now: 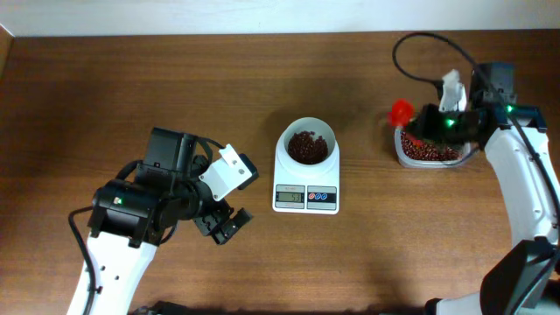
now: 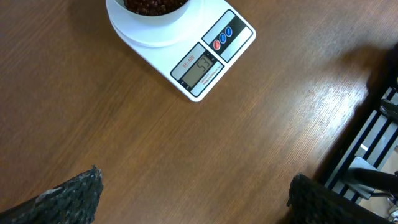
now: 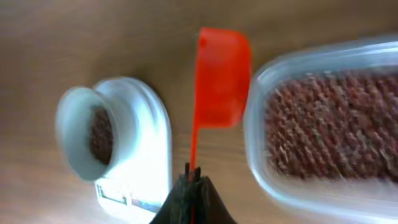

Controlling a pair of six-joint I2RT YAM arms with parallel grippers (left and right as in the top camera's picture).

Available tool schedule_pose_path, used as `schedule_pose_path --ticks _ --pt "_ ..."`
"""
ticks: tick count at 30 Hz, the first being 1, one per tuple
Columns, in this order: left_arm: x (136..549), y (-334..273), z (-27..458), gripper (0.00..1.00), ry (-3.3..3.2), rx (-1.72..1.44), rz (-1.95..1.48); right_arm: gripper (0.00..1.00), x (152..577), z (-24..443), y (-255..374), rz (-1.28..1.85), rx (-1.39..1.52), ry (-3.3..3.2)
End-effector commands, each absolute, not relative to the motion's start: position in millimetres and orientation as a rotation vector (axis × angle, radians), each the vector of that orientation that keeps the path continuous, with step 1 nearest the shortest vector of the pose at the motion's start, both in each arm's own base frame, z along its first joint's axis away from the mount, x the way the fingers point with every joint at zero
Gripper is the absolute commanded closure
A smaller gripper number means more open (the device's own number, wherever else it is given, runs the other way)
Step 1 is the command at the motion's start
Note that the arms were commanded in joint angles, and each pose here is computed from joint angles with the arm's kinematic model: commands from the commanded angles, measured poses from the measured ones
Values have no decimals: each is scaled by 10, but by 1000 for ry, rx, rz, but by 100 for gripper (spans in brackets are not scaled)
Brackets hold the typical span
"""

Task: Scoop and weigh 50g on scale
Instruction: 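Carry the scoop left over the white bowl on the scale, then tilt the scoop to pour a small amount into the bowl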

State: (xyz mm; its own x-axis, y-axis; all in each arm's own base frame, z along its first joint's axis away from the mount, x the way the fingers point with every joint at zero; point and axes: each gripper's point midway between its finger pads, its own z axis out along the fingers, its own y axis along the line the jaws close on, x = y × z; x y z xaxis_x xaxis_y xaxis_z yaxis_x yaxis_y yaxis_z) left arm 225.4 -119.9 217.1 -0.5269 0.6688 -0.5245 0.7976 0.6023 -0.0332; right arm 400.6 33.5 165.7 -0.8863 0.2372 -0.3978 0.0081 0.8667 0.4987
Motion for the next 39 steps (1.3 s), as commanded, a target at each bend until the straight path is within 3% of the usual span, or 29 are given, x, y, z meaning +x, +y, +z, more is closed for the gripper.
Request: schedule_pose_path --ticks 1,6,11,16,26,34,39 --pt "2268 -1212 2235 1 2336 1173 -377 96 4161 2047 593 869 32 2410" --pt "2267 -1211 2236 1 2336 1173 -377 96 4299 2225 791 848 -190 2281" --pt "2268 -1211 2235 1 2336 1173 -378 96 4303 2081 1090 651 -401 2301" --pt "2268 -1211 2235 1 2336 1173 -378 96 4023 1946 1460 640 -696 2308" --pt "2268 -1211 2235 1 2336 1173 -378 96 3566 1743 1735 717 -831 2437" --pt "2267 -1211 2236 1 2336 1173 -377 96 3618 1452 1704 434 -901 2522" --pt "2268 -1211 2235 1 2336 1173 -378 96 3673 1325 1703 413 -937 2526"
